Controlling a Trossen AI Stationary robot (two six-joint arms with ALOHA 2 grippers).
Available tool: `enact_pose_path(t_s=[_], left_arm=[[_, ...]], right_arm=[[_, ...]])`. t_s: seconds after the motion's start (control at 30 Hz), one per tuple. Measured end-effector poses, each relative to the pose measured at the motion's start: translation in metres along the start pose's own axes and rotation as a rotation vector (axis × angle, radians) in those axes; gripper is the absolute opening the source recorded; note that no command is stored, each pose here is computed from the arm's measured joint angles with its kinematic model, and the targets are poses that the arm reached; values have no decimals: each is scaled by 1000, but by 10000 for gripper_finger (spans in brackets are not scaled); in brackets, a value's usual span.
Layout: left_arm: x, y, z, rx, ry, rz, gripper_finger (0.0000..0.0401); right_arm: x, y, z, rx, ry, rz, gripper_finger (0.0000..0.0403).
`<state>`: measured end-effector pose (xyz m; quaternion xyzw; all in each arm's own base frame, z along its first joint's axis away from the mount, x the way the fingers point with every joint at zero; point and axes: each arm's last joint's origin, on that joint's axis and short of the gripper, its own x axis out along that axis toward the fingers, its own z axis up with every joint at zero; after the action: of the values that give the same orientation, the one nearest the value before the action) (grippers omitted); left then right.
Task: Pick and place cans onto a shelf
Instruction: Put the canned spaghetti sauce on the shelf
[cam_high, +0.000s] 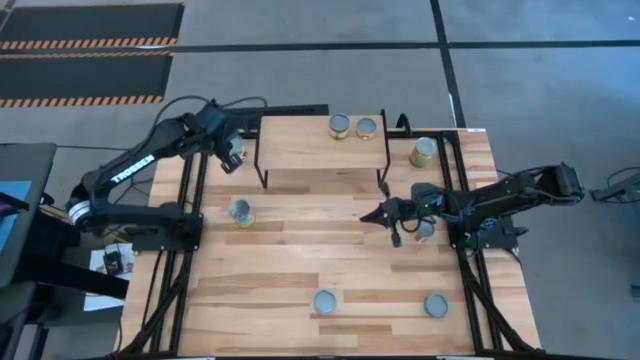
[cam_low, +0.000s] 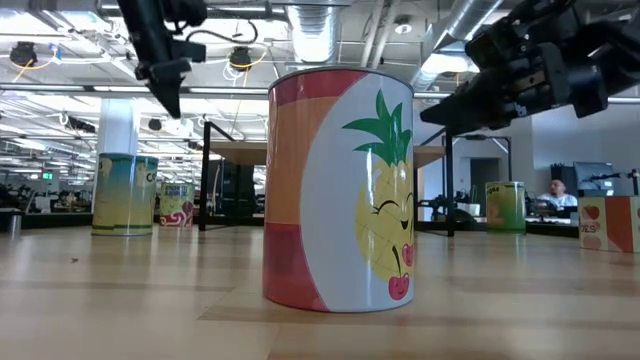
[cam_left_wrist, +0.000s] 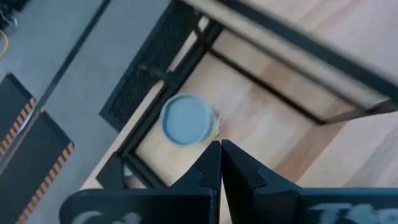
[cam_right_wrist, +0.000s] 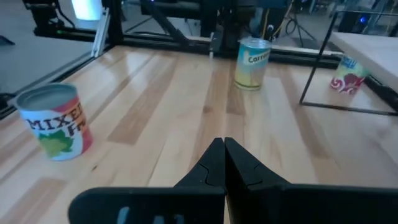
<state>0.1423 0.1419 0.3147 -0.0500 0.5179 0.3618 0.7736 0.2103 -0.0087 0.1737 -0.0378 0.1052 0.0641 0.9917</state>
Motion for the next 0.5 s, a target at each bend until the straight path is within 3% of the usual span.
enact_pose_path(t_s=[0.13,0.23,0.37,0.5], left_arm=[[22,7,1,22,-20,-31,0],[44,5,-13,43,-37,-68,0],[67,1,-32,117,-50,-38,0],[84,2,-47,118,-30,16,0]], right_arm=[[-6,4,-3,7,44,17,11],[-10,8,-4,1,38,31,11],[-14,11,-3,0,20,40,11],[-15,14,-2,-4,12,54,11]])
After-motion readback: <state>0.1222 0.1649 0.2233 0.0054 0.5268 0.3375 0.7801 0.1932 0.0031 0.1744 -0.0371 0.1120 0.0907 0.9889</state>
